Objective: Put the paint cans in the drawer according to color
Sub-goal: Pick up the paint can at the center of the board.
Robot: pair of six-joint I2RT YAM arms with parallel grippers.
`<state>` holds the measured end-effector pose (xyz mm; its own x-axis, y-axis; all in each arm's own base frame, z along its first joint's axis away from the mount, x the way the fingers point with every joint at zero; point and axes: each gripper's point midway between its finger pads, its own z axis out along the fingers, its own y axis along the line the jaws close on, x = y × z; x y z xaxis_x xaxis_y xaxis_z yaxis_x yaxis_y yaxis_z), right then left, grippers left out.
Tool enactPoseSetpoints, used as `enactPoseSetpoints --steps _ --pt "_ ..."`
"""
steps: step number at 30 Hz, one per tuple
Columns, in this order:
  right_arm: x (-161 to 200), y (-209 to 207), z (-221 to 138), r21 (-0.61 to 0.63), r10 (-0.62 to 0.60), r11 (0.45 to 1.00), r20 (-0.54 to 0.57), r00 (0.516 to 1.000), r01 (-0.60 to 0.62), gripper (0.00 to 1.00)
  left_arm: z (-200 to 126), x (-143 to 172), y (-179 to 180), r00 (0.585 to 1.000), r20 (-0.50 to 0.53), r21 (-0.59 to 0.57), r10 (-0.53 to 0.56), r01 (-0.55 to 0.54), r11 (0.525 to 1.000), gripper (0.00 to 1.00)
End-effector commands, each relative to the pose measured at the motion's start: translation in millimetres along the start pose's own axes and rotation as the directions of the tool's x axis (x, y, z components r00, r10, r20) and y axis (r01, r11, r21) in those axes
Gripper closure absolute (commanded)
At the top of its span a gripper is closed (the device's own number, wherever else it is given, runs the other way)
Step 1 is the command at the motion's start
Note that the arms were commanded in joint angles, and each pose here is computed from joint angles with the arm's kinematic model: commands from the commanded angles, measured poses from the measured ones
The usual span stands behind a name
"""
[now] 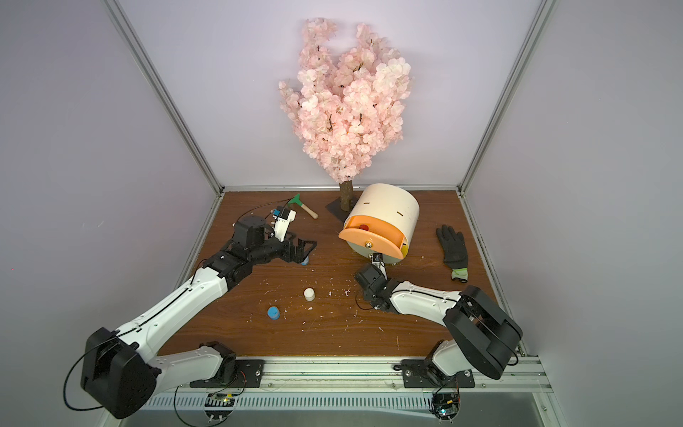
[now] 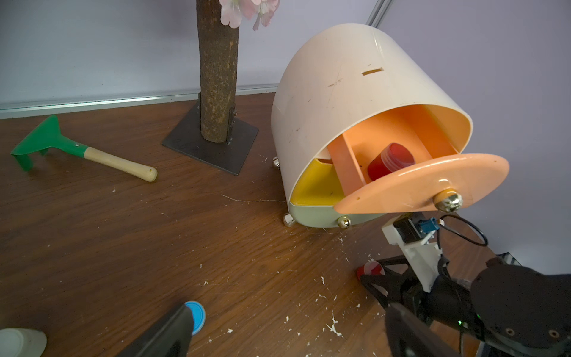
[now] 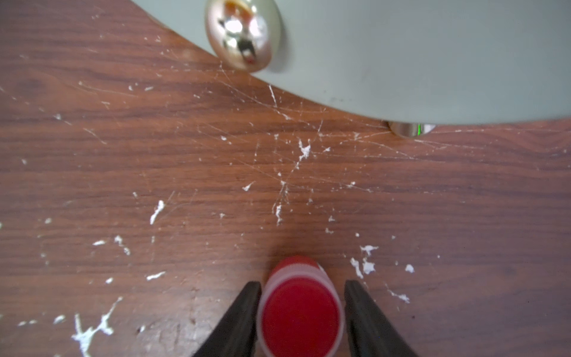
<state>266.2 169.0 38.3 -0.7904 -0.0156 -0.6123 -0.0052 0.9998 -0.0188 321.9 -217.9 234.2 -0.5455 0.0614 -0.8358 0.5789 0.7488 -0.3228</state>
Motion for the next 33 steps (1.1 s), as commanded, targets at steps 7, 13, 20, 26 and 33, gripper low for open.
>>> enactPoseSetpoints --steps 7,13,20,26,33 --pt "-17.4 7.3 -4.6 -0.021 -0.015 1.000 0.045 0.999 0.016 0.57 -0.9 3.7 -1.7 1.000 0.003 0.001 0.006 -0.006 1.000 0.00" --pt "-9.0 5.4 -9.3 -0.039 -0.051 0.998 0.009 0.999 0.051 0.62 -2.6 2.6 -0.1 1.000 0.008 -0.013 0.016 -0.016 1.000 0.00" --pt "0.6 18.1 -37.4 -0.186 -0.119 0.976 -0.029 0.992 0.112 0.64 -1.1 1.2 0.6 1.000 0.010 -0.015 0.009 -0.008 1.000 0.00" --pt "-7.5 45.8 -92.9 -0.413 -0.178 0.899 -0.036 0.983 0.148 0.69 2.5 -3.0 -0.8 1.000 0.019 -0.002 0.001 -0.001 1.000 0.00" --pt "-25.7 69.6 -148.3 -0.585 -0.204 0.798 -0.035 0.978 0.145 0.72 11.5 -7.2 -3.9 1.000 0.021 0.030 -0.018 0.018 0.999 0.00"
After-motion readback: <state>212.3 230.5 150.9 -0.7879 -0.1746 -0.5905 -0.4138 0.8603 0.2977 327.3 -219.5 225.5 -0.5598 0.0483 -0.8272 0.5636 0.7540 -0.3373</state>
